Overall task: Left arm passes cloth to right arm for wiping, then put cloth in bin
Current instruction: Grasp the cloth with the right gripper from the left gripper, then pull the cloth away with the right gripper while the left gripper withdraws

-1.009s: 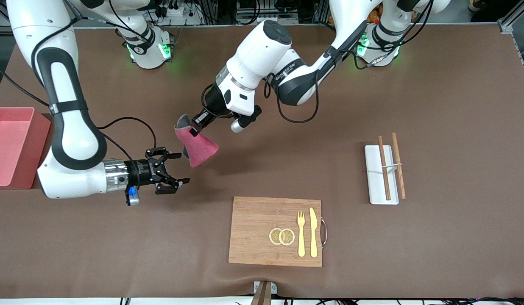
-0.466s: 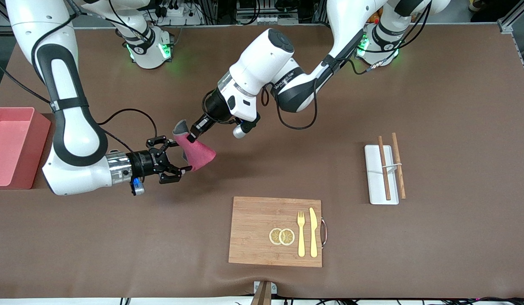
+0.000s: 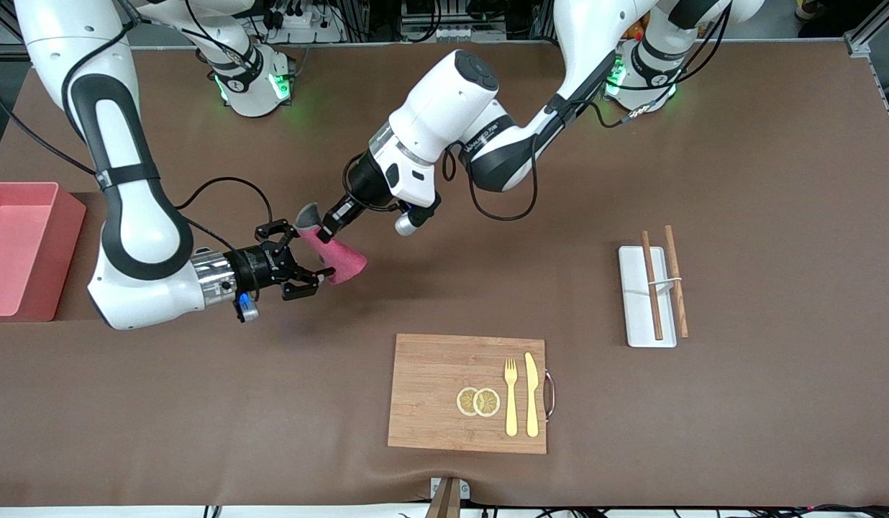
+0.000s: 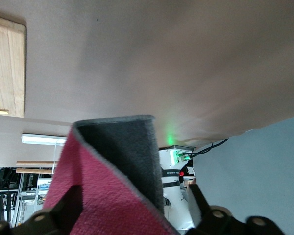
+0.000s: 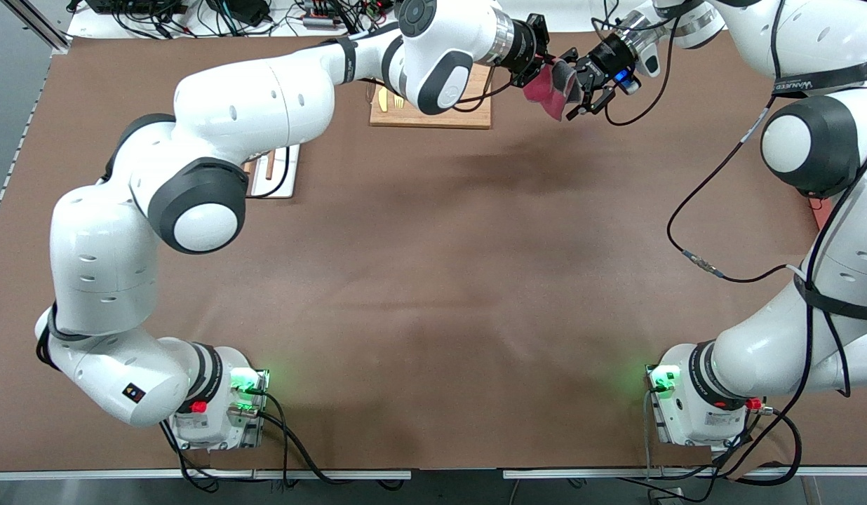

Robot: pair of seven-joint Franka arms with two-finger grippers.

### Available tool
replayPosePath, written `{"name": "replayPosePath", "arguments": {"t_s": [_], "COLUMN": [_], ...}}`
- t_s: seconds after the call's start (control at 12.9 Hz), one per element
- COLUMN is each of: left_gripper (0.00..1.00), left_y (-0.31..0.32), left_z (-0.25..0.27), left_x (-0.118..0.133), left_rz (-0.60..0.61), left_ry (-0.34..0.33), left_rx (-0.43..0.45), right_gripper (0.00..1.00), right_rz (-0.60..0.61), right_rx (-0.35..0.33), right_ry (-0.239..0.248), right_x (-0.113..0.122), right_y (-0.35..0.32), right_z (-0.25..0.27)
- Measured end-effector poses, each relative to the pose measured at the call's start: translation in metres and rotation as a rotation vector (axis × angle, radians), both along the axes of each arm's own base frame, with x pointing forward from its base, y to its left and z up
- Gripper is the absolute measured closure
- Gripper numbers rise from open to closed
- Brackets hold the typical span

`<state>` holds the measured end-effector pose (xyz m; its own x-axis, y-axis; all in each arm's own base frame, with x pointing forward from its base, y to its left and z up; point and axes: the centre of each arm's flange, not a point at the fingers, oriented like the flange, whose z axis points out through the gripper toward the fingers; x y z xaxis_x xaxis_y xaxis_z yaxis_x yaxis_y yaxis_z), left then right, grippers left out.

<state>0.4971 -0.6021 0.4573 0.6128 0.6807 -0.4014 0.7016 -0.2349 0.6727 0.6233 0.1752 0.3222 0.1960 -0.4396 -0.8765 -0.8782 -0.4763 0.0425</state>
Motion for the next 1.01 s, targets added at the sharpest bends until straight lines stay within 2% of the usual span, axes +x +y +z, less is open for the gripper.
{"name": "replayPosePath", "arguments": {"t_s": [0.31,0.54,0.7,0.78,0.85,0.93,1.01], "left_gripper": [0.97,0.97,0.97,0.96,0.91,0.91,0.82], "left_y": [0.000,0.000,0.000,0.000,0.001,0.002,0.004], "left_z": [-0.001,-0.001,-0.001,0.000,0.001,0.005,0.014], "left_x": [0.000,0.000,0.001,0.001,0.002,0.004,0.007], "left_rz": [0.001,0.002,0.002,0.003,0.005,0.009,0.013], "left_ry": [0.000,0.000,-0.001,-0.001,-0.003,-0.009,-0.019], "left_rx": [-0.002,-0.002,-0.003,-0.004,-0.007,-0.013,-0.022], "right_gripper": [0.60,0.96,0.96,0.96,0.96,0.96,0.96], "right_rz": [-0.041,-0.038,-0.040,-0.034,-0.030,-0.024,-0.004], "right_rx": [0.072,0.081,0.082,0.090,0.092,0.082,0.049], "right_ry": [0.009,0.002,-0.014,-0.039,-0.069,-0.104,-0.147], "right_x": [0.002,0.001,0.002,0.004,0.006,0.008,0.011], "right_y": [0.010,0.016,0.014,0.011,0.006,-0.004,-0.018], "right_z": [0.008,0.014,0.017,0.019,0.023,0.028,0.037]}}
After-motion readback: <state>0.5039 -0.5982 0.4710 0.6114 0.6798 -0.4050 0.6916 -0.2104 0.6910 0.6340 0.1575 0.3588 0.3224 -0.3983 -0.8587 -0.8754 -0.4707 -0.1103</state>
